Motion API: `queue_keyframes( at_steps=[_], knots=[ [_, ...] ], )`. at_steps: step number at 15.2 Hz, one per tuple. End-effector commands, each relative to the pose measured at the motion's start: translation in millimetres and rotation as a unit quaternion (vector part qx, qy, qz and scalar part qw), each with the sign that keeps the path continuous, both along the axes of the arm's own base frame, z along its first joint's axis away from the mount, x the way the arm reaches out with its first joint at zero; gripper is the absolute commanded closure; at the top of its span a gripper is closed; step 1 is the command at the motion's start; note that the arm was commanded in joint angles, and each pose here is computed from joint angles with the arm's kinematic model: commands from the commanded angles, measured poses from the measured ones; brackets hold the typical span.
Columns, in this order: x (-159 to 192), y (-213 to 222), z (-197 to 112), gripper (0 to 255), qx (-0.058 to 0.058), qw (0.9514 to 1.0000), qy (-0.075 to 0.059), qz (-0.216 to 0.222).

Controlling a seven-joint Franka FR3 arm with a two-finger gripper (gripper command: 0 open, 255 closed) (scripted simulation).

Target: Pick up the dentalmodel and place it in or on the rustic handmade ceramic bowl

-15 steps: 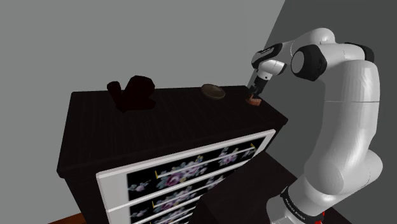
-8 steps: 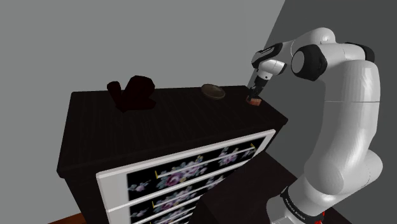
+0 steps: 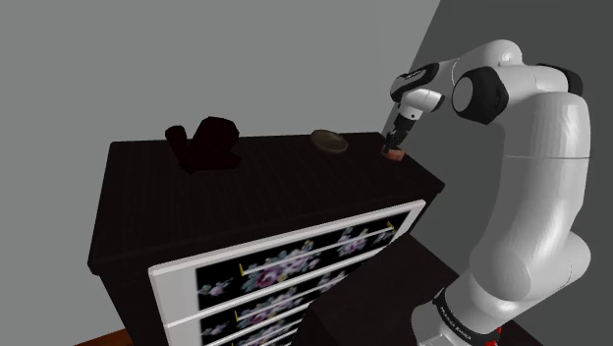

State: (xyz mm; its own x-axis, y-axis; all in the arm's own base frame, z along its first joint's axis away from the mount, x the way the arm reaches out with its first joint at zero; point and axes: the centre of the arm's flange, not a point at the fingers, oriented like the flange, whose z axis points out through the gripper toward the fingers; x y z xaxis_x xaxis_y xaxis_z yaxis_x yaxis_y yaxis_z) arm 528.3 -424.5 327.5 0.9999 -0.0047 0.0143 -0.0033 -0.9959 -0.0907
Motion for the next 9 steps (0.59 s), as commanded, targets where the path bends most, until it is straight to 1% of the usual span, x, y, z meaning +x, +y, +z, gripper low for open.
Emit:
queue_keyframes(
  at_steps=[1, 9],
  knots=[
    [0.1, -0.3, 10.1, 255, 0.0, 1.0, 0.0, 0.0],
    [0.1, -0.3, 52.3, 255, 0.0, 1.0, 0.0, 0.0]
  ],
)
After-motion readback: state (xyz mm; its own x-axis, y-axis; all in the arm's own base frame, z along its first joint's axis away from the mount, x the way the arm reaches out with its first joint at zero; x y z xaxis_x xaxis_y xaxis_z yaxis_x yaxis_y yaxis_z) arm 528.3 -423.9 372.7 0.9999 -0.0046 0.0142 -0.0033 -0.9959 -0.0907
